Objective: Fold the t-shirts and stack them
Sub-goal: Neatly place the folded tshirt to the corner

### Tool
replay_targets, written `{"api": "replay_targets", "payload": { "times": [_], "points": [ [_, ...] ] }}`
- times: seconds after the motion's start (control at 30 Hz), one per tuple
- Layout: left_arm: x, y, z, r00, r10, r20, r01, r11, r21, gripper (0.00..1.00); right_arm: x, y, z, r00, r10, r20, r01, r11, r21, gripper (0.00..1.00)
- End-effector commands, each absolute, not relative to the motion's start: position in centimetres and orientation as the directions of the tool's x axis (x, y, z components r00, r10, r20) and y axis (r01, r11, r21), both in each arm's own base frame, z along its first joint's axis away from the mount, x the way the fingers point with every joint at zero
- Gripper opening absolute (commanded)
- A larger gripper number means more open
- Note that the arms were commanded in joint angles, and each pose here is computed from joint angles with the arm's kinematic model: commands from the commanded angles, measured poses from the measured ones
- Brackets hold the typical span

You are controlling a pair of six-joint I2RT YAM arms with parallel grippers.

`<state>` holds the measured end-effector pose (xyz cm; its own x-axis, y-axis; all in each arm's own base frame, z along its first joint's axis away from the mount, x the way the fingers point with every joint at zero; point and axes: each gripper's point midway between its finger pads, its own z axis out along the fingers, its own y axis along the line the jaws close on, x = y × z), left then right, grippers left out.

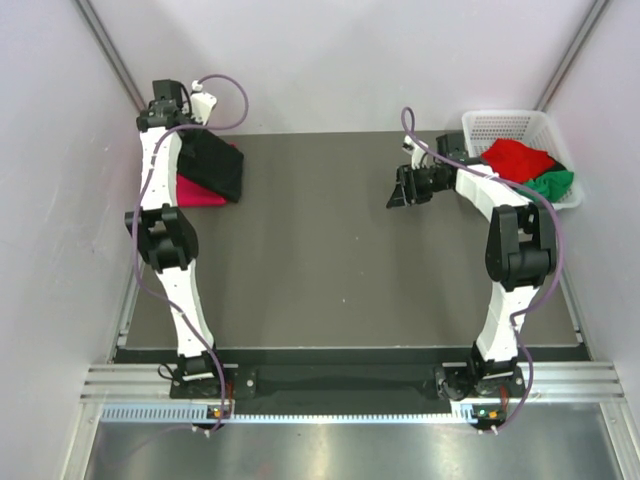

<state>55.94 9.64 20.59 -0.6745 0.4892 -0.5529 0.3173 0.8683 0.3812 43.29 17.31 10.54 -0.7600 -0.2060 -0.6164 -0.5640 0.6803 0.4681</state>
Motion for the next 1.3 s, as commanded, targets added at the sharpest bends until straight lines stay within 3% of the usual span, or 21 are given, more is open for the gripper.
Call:
{"api": "replay_targets", "payload": {
  "times": [0.0,0.67,1.27],
  "points": [
    [56.7,12.4,24.5,-0.626,0.516,-0.586,0.225,0.838,0.497,0.00,43.7,18.1,13.8,-0.689,-0.201,-0.696,-0.625,0.651,0.431,0.55],
    [58.3,17.8,15.6,-0.756,0.470,-0.457,0.162,0.809,0.565,0.00,43.2,18.3,13.3,-0.695,-0.205,-0.689,-0.623,0.650,0.435,0.54],
    [57.5,19.8,14.7,-0.781,0.425,-0.458,0.101,0.809,0.579,0.00,43.5,19.1,13.1,-0.696,-0.211,-0.686,-0.629,0.640,0.442,0.54]
  ]
}}
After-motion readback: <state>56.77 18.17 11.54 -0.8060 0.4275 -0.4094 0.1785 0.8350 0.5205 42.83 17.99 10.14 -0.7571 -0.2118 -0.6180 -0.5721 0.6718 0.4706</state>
